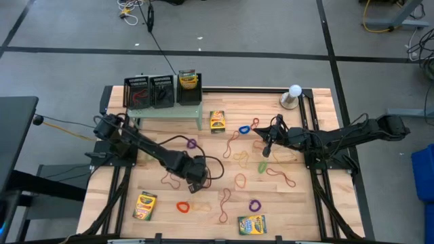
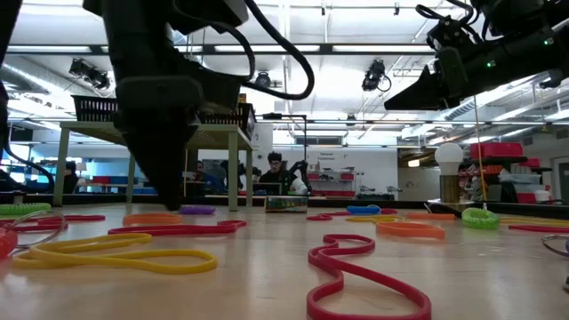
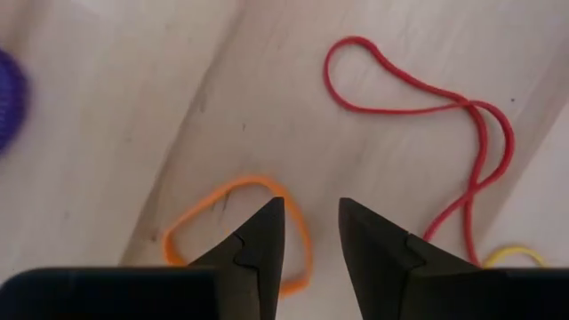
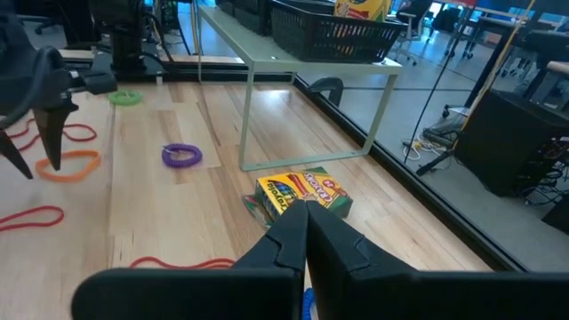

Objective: Pick & Place Office Desk Supplies
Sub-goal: Put the orange rubber band into the left black bin on the shelf

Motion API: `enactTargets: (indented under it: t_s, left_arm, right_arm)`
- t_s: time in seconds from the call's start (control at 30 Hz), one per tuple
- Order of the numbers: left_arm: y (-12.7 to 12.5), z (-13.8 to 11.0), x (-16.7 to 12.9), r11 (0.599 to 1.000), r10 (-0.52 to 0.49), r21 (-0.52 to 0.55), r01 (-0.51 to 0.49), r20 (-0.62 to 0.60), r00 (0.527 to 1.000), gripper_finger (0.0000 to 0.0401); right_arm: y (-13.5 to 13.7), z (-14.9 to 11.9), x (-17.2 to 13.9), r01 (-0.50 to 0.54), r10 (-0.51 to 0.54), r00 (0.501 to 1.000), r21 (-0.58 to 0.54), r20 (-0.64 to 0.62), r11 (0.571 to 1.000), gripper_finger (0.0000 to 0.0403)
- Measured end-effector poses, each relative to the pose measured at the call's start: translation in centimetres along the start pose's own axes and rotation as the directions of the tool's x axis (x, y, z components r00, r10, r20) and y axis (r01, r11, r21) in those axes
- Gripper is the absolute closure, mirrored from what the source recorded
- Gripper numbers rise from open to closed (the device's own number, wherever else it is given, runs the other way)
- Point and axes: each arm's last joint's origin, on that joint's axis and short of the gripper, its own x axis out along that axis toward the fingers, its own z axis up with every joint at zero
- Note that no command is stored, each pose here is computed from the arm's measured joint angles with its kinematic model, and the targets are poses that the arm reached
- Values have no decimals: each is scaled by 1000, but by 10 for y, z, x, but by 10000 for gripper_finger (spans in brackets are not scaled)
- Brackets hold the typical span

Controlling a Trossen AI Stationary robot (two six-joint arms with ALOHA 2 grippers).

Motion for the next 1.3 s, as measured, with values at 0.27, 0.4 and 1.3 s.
enactTargets:
  t_s: [0.27, 0.4, 1.3]
  left_arm:
    - [5, -1, 2, 1000, 0, -7, 0, -63, 998, 287]
    - [7, -6, 13, 999, -5, -32, 3, -62, 998, 288]
    - [80, -12, -143, 978, 85, -208, 11, 450, 889, 397]
  right_arm:
    - [0, 0, 0, 0, 0, 1000, -1, 0, 1000, 391]
    - [0, 1, 0, 0, 0, 1000, 3, 7, 1000, 391]
    - [-2, 7, 0, 7, -7, 998, -13, 69, 1000, 391]
